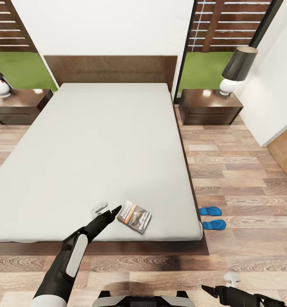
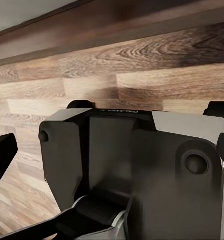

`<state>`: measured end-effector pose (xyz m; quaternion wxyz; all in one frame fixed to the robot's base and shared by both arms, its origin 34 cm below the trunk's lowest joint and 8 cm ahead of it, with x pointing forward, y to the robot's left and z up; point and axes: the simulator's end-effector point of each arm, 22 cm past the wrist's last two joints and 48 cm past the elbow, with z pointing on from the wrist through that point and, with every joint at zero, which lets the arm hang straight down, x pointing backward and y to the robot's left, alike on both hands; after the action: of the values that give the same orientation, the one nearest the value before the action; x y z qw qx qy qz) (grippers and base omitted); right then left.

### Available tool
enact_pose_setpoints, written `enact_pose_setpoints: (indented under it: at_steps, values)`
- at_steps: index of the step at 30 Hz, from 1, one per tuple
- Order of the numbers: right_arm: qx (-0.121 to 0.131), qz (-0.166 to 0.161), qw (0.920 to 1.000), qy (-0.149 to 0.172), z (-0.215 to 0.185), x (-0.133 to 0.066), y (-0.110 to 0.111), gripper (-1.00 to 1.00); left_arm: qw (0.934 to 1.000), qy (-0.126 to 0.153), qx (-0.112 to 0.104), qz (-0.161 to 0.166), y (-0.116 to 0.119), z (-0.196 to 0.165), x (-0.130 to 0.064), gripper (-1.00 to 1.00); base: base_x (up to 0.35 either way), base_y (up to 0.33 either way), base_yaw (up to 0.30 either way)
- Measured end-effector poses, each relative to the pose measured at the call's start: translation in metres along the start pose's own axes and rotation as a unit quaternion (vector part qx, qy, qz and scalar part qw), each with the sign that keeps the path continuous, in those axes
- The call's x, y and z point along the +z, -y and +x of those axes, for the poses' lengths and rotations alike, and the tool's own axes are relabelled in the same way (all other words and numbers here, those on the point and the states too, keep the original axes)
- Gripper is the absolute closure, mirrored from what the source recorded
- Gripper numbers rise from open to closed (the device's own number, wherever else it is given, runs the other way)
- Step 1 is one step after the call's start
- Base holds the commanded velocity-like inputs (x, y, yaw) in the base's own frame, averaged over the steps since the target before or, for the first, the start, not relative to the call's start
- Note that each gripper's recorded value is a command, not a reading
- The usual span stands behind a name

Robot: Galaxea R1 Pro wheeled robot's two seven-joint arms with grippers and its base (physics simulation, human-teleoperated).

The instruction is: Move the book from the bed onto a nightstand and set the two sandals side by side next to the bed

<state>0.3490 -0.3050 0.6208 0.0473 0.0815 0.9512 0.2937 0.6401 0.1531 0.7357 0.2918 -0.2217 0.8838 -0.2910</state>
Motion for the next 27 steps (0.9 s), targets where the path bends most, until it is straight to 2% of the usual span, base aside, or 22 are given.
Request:
enact_pose_setpoints:
  at_steps: [15, 17, 20, 22, 23, 25, 26, 27]
  values:
    - [0.004, 0.002, 1.0, -0.006, 0.006, 0.002, 0.003, -1.0, 1.0, -0.006, -0.004, -0.004, -0.006, 0.006, 0.003, -1.0, 0.0, 0.0, 0.0]
    - [0.004, 0.002, 1.0, -0.006, 0.006, 0.002, 0.003, -1.0, 1.0, 0.001, 0.0, 0.0, -0.002, -0.001, 0.002, -1.0, 0.0, 0.0, 0.0]
    - [0.004, 0.001, 1.0, -0.006, 0.007, 0.003, 0.003, -1.0, 0.9992, 0.033, 0.003, 0.021, 0.023, -0.039, 0.002, -1.0, 0.0, 0.0, 0.0]
    - [0.004, 0.001, 1.0, -0.006, 0.007, 0.003, 0.003, -1.0, 0.9985, 0.049, -0.004, 0.023, 0.034, -0.064, 0.006, -1.0, 0.0, 0.0, 0.0]
    - [0.004, 0.001, 1.0, -0.006, 0.007, 0.003, 0.003, -1.0, 0.9981, 0.058, -0.014, 0.016, 0.037, -0.078, 0.01, -1.0, 0.0, 0.0, 0.0]
    - [0.004, 0.001, 1.0, -0.007, 0.007, 0.003, 0.002, -1.0, 0.997, 0.064, -0.043, -0.011, 0.032, -0.093, 0.018, -1.0, 0.0, 0.0, 0.0]
    - [0.003, 0.001, 1.0, -0.007, 0.007, 0.003, 0.002, -1.0, 0.9958, 0.06, -0.064, -0.027, 0.025, -0.093, 0.023, -1.0, 0.0, 0.0, 0.0]
    - [0.003, 0.001, 1.0, -0.007, 0.007, 0.003, 0.002, -1.0, 0.9954, 0.056, -0.071, -0.032, 0.023, -0.09, 0.025, -1.0, 0.0, 0.0, 0.0]
